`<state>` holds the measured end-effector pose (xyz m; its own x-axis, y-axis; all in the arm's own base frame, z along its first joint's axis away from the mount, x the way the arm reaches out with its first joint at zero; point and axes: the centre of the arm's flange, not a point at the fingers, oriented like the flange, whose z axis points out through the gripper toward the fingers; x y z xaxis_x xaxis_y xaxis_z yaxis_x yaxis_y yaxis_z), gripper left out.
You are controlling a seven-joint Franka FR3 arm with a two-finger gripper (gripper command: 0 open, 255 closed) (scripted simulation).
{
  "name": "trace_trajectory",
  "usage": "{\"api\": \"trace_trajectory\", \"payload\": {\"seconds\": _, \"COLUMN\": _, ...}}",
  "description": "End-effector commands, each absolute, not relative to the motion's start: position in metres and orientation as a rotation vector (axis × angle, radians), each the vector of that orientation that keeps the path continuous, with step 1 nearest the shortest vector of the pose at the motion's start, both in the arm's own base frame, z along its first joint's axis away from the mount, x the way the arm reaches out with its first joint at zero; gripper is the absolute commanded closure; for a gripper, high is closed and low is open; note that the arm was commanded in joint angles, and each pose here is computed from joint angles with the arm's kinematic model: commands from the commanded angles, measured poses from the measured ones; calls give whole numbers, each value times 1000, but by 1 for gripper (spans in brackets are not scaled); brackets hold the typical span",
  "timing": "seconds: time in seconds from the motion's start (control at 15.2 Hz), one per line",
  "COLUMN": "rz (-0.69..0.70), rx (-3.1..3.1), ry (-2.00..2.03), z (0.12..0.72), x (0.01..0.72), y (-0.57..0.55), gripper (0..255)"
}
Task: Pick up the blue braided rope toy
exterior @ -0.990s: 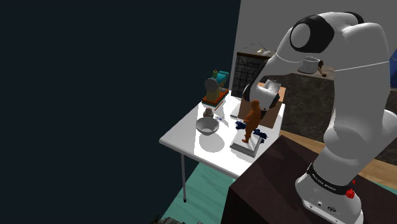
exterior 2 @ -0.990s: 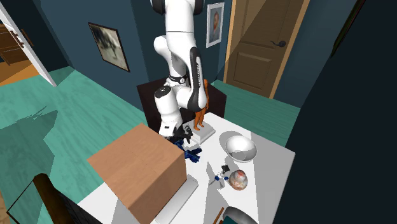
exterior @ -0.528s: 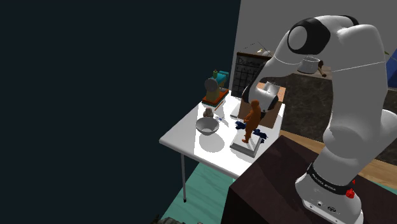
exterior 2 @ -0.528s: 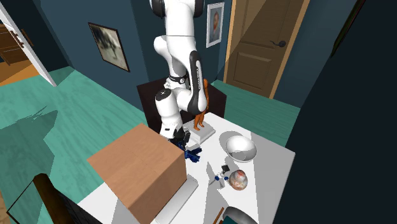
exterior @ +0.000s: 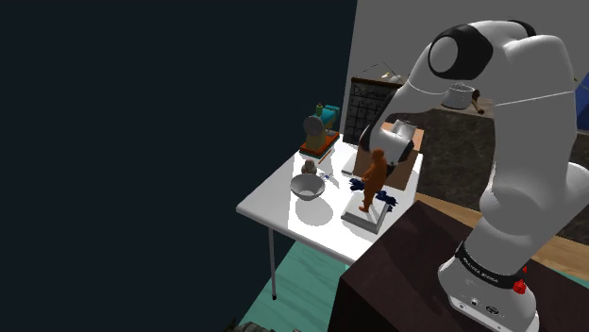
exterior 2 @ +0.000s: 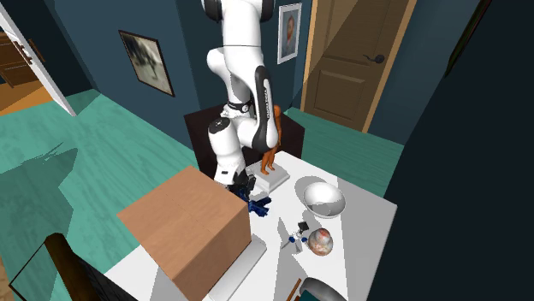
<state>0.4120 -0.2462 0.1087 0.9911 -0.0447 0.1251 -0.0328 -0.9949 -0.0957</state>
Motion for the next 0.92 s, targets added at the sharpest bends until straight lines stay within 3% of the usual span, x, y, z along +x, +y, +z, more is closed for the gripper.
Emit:
{"api": "trace_trajectory", "payload": {"seconds": 0.0, "rz": -195, "rx": -3041, "ry": 59, "z": 118, "x": 412, "y": -246, "gripper": 255}}
{"api": "trace_trajectory", "payload": {"seconds": 0.86, "rz": -195, "rx": -3041, "ry": 59, "z": 183, "x": 412, "y": -246, "gripper": 255}}
